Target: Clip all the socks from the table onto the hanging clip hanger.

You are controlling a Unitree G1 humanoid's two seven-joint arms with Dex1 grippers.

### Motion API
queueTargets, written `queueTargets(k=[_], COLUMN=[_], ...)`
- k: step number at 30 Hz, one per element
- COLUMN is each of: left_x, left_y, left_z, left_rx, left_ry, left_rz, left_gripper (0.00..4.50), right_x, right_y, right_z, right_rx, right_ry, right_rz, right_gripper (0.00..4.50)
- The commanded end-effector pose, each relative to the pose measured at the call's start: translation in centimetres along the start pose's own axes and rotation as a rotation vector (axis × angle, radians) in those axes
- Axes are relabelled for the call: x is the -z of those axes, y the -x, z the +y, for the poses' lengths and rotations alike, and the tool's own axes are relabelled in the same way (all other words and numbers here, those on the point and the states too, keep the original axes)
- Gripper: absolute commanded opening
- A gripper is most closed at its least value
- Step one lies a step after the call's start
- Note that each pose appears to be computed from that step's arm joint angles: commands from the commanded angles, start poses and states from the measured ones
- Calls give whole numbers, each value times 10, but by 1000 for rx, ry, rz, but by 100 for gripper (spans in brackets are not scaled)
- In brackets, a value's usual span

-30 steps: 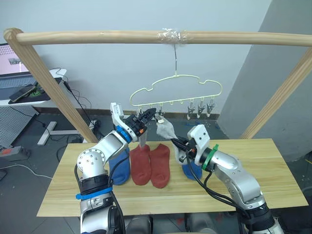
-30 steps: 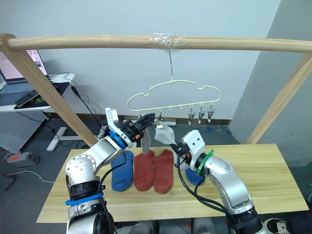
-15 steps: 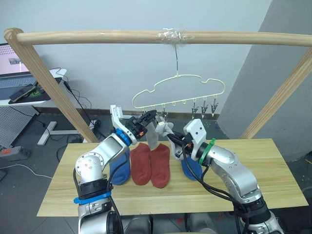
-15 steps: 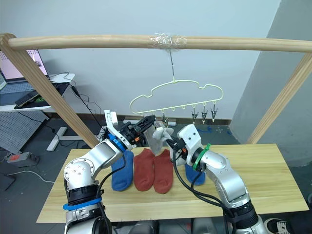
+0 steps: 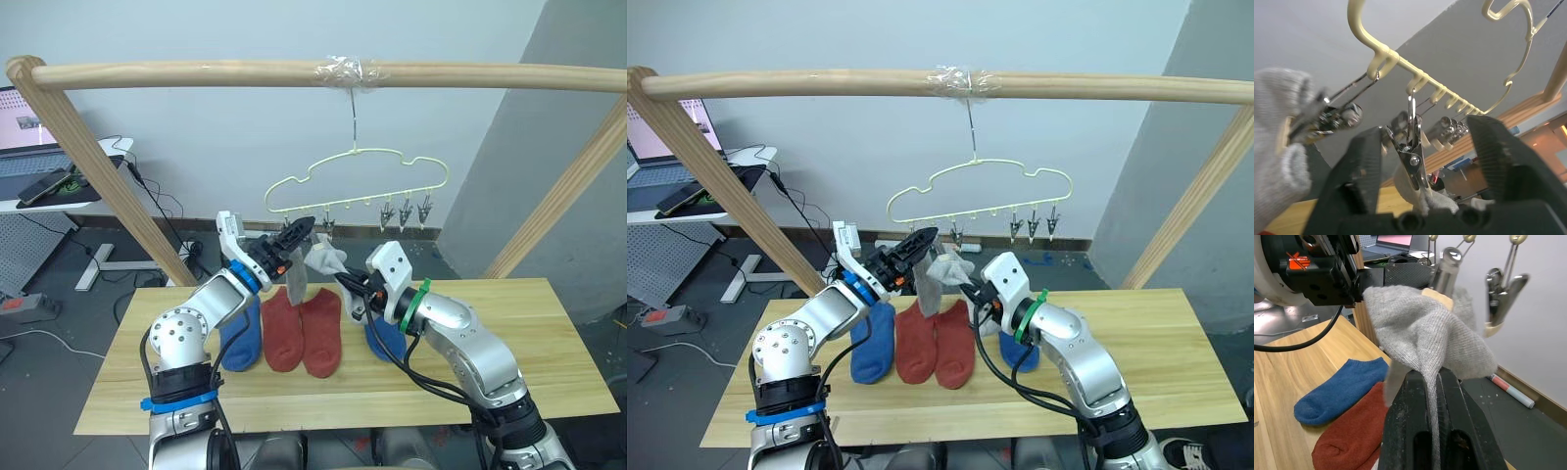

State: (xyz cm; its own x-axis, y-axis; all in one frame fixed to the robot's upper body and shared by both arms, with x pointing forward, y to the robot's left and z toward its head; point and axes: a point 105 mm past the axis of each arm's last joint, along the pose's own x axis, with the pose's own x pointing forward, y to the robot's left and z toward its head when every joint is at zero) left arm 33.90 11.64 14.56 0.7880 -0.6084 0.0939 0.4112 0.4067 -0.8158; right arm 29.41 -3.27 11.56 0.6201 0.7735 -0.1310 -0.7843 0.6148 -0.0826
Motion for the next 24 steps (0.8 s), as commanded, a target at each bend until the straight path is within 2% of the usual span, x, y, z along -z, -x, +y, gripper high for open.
queueTargets(k=[1, 2, 5, 7, 9, 10, 12, 13, 14, 17, 21, 24], left_x=[-18, -22, -30, -31, -26, -24, -14, -14, -15, -24, -27, -17], left_y=[9, 13, 24, 31, 40, 45, 54, 57, 58, 58, 54, 48], left_z=[-9, -7, 1, 3, 3, 6, 8, 8, 8, 4, -1, -2], left_rx=[24, 13, -71, -150, -215, -272, -289, -294, -292, -231, -173, -132], left_ry=[-64, -85, -197, -335, -505, -645, -758, -807, -829, -750, -748, -770], left_rz=[-42, -48, -43, -15, 53, 71, 146, 149, 146, 78, 25, 37], left_gripper=[434, 447, 447, 447, 450, 450, 450, 450, 450, 450, 450, 450], right_x=[-17, -16, -10, -7, -7, -6, -5, -3, -3, 6, 22, 30], right_y=[-3, -4, -12, -20, -29, -32, -39, -41, -41, -40, -27, -14], right_z=[5, 5, 3, 1, 0, -1, -2, -4, -5, -10, -19, -26], right_rx=[-16, -18, -17, -27, -44, -52, -71, -75, -77, -85, -54, -23], right_ry=[18, 6, -78, -139, -211, -244, -290, -297, -298, -287, -287, -255], right_rz=[-67, -66, -69, -76, -89, -94, -95, -93, -92, -64, -20, 0], right_gripper=[0, 0, 0, 0, 54, 80, 147, 178, 209, 314, 448, 448])
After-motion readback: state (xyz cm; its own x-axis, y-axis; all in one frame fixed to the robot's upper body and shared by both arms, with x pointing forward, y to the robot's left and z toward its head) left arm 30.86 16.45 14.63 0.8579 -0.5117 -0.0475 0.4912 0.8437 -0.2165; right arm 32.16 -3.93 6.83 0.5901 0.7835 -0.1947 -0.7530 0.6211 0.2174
